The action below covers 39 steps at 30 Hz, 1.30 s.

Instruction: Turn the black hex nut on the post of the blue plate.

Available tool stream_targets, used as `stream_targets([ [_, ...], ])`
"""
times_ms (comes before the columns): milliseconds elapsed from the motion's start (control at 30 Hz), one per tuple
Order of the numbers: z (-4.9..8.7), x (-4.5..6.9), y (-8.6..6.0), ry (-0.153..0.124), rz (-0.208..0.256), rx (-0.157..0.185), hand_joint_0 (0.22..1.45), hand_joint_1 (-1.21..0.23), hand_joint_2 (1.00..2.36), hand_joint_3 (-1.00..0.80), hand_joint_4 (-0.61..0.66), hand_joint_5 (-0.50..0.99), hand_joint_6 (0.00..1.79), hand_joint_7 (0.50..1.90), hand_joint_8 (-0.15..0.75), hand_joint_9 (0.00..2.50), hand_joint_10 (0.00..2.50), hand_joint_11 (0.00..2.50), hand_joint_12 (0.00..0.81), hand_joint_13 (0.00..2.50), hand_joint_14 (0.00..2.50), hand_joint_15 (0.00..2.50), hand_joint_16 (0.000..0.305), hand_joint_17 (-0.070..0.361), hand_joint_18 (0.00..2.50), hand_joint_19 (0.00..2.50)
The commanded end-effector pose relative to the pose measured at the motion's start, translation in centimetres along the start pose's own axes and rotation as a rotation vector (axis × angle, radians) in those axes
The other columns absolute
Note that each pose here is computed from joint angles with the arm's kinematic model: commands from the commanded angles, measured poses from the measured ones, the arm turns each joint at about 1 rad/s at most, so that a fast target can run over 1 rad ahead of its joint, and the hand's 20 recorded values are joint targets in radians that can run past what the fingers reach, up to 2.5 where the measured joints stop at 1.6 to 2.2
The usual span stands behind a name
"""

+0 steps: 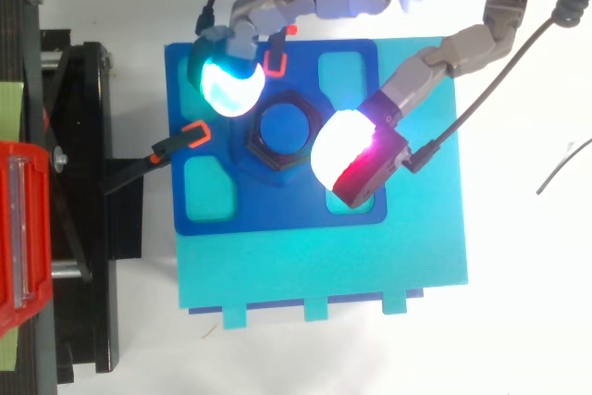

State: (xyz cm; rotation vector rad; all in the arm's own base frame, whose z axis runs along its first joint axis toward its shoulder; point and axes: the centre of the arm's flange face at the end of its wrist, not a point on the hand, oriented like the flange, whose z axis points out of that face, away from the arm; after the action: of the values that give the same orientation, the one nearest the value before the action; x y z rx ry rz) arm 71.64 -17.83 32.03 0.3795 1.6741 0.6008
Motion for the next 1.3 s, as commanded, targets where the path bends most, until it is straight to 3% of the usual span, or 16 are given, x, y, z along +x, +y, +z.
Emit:
stream_targets([
  [0,0.4,0.3,0.6,-0.005,-0.003,0.001,0.43,-0.39,1.00,-0.50,0.19,-0.23,0.50,0.87,0.234,0.00,0.00,0.00,0.345,0.00,0.00,0.00,0.045,0.102,0.00,0.00],
  [300,1.3,1.4,2.1,0.000,0.002,0.006,0.44,-0.39,1.00,-0.50,0.19,-0.23,0.50,0.87,0.235,0.00,0.00,0.00,0.345,0.00,0.00,0.00,0.045,0.101,0.00,0.00],
  [467,1.7,2.7,2.7,0.008,0.009,0.009,0.43,-0.44,1.00,-0.50,0.19,-0.23,0.50,0.87,0.234,0.00,0.00,0.00,0.344,0.00,0.00,0.00,0.045,0.102,0.00,0.00],
  [633,2.1,4.0,2.3,-0.019,0.013,-0.005,0.43,-0.51,1.00,-0.50,0.18,-0.23,0.50,0.87,0.235,0.00,0.00,0.00,0.344,0.00,0.00,0.00,0.045,0.102,0.00,0.00],
  [733,2.2,3.9,2.3,-0.027,0.017,-0.009,0.43,-0.51,1.00,-0.50,0.18,-0.23,0.50,0.87,0.236,0.00,0.00,0.00,0.345,0.00,0.00,0.00,0.045,0.102,0.00,0.00],
  [967,2.0,4.4,2.0,-0.018,0.010,-0.004,0.43,-0.50,1.00,-0.50,0.18,-0.23,0.50,0.87,0.236,0.00,0.00,0.00,0.347,0.00,0.00,0.00,0.045,0.102,0.00,0.00],
  [1267,1.6,4.4,1.4,-0.011,0.014,0.008,0.43,-0.48,1.00,-0.50,0.19,-0.23,0.50,0.87,0.235,0.00,0.00,0.00,0.346,0.00,0.00,0.00,0.046,0.103,0.00,0.00],
])
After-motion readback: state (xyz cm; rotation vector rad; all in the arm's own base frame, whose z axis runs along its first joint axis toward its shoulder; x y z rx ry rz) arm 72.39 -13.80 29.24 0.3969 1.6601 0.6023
